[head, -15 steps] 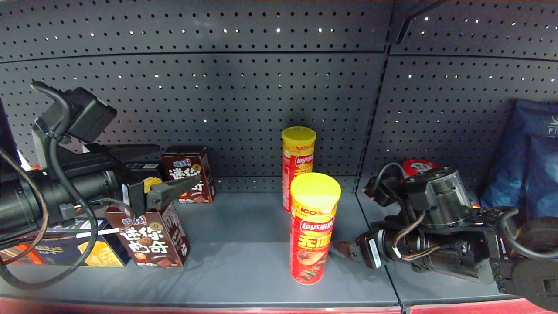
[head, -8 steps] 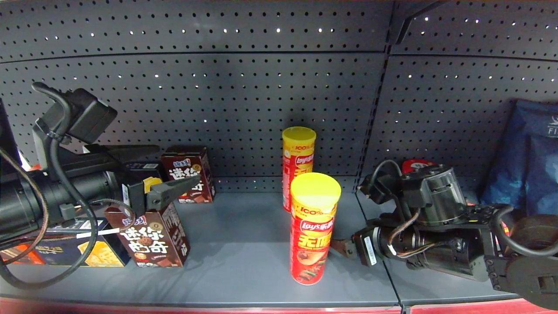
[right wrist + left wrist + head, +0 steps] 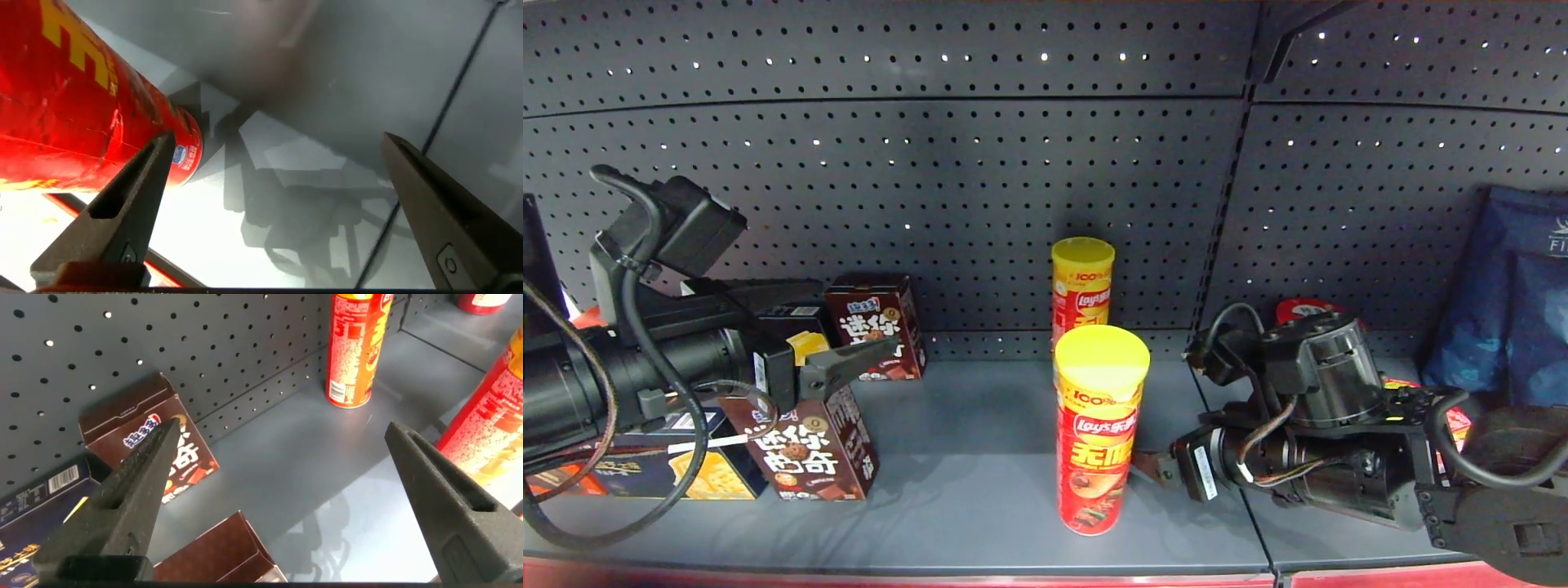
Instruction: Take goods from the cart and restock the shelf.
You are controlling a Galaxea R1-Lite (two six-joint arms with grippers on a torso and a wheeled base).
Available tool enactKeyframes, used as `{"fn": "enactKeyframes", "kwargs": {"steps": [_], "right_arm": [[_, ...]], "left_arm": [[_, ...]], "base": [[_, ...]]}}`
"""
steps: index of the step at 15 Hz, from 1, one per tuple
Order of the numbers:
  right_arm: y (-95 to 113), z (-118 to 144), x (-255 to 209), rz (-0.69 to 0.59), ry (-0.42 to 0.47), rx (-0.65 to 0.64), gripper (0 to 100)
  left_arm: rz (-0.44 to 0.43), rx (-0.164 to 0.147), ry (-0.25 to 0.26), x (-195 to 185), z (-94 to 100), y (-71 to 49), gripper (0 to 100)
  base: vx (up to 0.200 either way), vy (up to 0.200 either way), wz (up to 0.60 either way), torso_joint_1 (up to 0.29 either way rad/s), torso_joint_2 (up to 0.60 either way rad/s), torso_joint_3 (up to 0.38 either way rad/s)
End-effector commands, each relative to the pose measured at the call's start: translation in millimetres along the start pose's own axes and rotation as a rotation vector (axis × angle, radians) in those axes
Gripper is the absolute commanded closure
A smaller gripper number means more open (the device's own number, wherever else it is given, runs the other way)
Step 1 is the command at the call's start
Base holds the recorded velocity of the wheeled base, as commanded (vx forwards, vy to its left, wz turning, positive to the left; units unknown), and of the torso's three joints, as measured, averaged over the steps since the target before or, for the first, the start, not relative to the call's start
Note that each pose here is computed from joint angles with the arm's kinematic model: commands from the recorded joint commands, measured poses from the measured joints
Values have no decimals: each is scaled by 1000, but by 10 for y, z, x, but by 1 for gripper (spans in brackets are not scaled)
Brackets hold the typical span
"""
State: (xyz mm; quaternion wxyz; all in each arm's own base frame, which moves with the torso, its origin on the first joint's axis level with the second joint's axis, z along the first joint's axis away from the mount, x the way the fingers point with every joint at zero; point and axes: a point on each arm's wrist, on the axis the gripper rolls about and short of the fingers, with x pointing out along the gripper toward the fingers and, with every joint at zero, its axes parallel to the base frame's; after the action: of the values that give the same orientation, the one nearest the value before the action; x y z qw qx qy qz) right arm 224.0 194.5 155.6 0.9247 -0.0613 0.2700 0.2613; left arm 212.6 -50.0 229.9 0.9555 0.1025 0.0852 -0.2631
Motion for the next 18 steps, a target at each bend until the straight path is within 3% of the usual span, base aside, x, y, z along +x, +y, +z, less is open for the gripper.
{"fn": "enactKeyframes", "kwargs": {"steps": [1,18], "right_arm": [[16,-11,23,3,6,-3,0],[30,-2,-9,7,-3,-4,0]], "left_arm": [[0,-1,2,8,-3,1,0],[3,-3,7,-4,-22,7,0]], "base": [[0,0,0,0,0,0],[0,0,0,0,0,0]]}}
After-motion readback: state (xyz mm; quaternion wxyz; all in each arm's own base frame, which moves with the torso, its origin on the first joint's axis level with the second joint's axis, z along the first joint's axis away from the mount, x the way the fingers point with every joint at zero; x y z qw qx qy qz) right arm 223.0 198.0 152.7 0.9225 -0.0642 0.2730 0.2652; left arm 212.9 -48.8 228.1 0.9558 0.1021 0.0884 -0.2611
